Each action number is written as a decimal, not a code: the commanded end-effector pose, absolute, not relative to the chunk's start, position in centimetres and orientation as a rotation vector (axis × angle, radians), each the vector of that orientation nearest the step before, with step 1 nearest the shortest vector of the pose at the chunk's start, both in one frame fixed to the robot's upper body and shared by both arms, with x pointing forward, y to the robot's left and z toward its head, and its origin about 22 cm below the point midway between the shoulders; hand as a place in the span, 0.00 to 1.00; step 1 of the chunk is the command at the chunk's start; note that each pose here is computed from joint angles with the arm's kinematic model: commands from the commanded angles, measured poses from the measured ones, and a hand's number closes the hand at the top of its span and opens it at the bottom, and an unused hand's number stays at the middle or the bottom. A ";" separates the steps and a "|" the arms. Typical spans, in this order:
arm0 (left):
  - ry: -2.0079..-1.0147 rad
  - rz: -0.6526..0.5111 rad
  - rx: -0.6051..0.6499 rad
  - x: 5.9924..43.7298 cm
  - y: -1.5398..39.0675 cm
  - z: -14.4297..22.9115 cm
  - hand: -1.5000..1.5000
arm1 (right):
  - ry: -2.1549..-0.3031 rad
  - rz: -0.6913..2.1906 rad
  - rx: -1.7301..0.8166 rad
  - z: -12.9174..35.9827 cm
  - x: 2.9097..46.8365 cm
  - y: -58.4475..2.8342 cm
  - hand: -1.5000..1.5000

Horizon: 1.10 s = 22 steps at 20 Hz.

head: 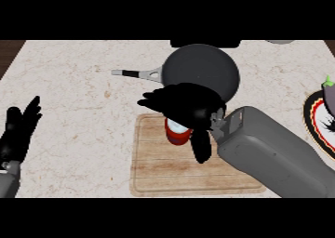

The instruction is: Pick the can from the cutting board and place it in the pan

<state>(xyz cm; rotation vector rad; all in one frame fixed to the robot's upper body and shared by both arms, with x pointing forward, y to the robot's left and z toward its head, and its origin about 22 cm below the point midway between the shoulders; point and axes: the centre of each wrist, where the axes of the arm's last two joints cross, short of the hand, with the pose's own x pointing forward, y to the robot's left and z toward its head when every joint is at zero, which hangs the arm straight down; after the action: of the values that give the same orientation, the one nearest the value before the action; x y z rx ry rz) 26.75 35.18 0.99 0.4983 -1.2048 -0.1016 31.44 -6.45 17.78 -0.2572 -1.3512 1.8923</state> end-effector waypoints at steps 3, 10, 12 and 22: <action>-1.207 -0.110 0.511 27.0 35.7 -0.8 0.50 | -1.315 1.934 -0.374 16.0 31.1 -5.6 0.00; -1.197 -0.106 0.477 26.5 33.9 1.3 0.50 | -1.261 1.973 -0.339 14.9 31.8 -8.1 0.00; -1.196 -0.114 0.491 26.0 33.9 2.4 0.50 | -1.306 1.945 -0.326 14.9 31.2 -4.8 0.00; -1.209 -0.111 0.496 26.3 36.4 2.1 0.50 | -1.278 1.960 -0.315 11.7 32.3 -6.1 0.00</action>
<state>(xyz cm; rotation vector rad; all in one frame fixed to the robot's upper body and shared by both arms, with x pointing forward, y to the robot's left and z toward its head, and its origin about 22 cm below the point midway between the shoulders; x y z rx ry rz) 26.47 35.57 1.00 0.4920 -1.1993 -0.1019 31.53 -5.88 12.81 -0.3267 -1.2975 1.9491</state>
